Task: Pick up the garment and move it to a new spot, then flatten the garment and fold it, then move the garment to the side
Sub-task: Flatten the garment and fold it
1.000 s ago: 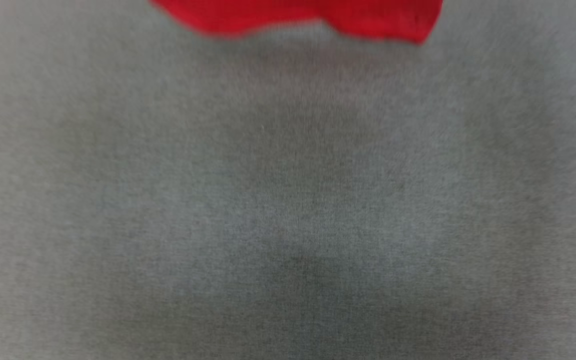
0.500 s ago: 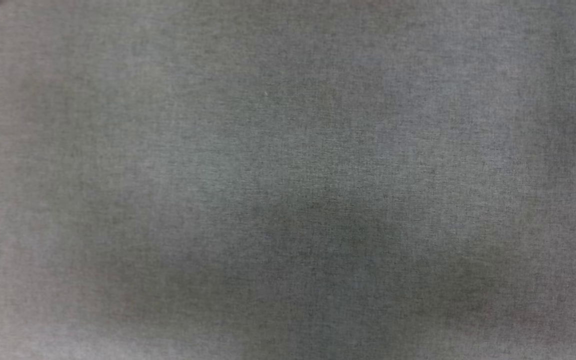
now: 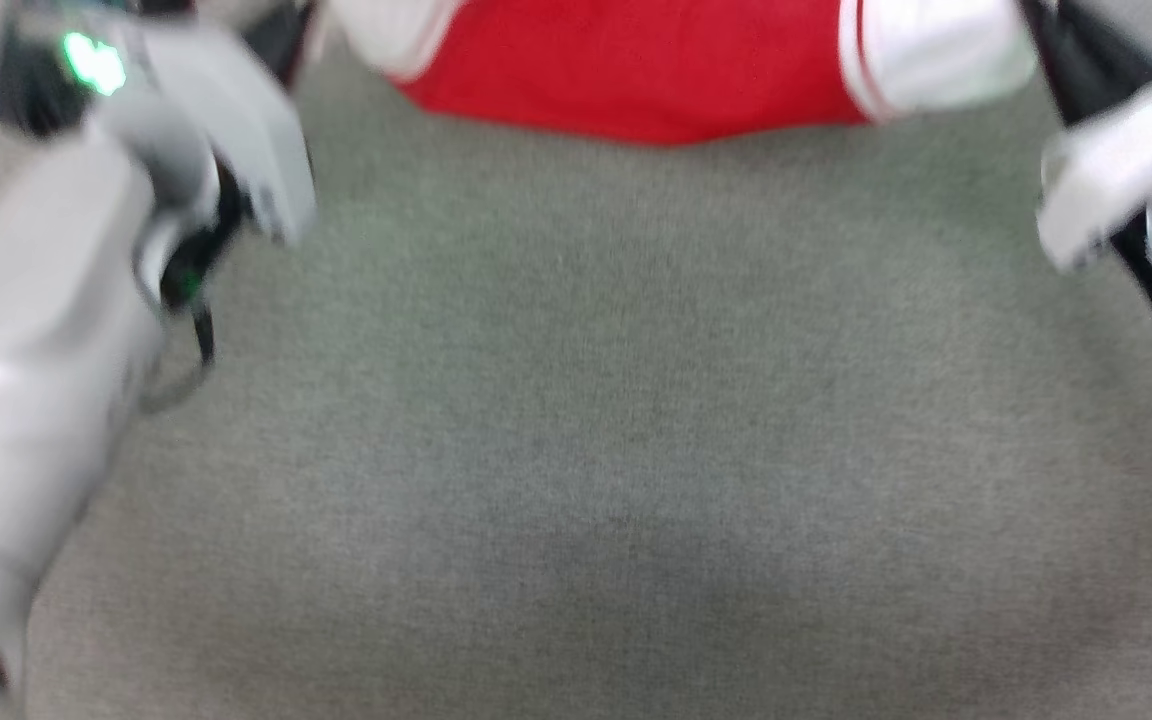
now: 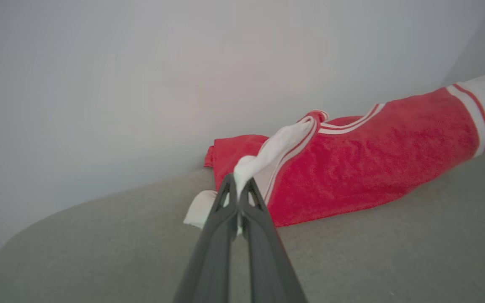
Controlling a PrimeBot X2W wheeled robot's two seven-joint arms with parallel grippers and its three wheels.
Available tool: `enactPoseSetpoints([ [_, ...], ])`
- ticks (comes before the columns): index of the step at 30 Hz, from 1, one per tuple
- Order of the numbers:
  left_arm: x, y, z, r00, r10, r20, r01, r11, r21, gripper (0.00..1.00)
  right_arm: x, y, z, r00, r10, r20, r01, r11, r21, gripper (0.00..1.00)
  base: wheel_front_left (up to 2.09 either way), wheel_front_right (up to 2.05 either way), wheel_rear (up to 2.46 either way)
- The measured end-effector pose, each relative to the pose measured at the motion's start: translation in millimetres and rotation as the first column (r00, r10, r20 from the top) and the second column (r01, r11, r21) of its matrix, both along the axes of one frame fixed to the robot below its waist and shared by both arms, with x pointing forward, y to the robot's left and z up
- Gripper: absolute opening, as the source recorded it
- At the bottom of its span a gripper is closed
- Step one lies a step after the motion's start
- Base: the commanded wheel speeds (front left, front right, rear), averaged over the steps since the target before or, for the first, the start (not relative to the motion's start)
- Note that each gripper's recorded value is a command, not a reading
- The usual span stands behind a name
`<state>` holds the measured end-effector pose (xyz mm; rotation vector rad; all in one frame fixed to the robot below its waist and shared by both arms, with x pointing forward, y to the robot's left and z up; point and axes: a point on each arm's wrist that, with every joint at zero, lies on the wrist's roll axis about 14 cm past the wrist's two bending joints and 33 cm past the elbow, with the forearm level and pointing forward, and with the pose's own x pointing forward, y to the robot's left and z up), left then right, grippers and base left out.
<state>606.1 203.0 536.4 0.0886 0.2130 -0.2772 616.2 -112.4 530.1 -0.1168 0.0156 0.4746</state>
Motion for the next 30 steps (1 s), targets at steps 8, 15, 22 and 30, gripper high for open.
enactPoseSetpoints([
  [8, -85, 15, -14, 0.990, -0.061, -0.124, 0.058, 0.998, -0.025, 0.00, -84, -23, -3, 0.994, 0.102, -0.044, -0.106, 0.991, -0.081, 0.00, 0.00, 0.00, 0.00],
  [15, -153, 45, -34, 0.979, 0.015, -0.204, -0.020, 1.000, -0.023, 0.00, -152, -46, -33, 0.979, 0.125, -0.164, -0.150, 0.977, -0.153, 0.00, 0.00, 0.00, 0.00],
  [22, -204, 68, -67, 0.950, 0.130, -0.285, -0.135, 0.991, 0.002, 0.00, -207, -67, -72, 0.934, 0.094, -0.346, -0.153, 0.977, -0.148, 0.00, 0.00, 0.00, 0.00],
  [30, -250, 90, -107, 0.871, 0.241, -0.427, -0.239, 0.969, 0.060, 0.00, -269, -68, -113, 0.796, 0.109, -0.596, -0.191, 0.979, -0.076, 0.00, 0.00, 0.00, 0.00],
])
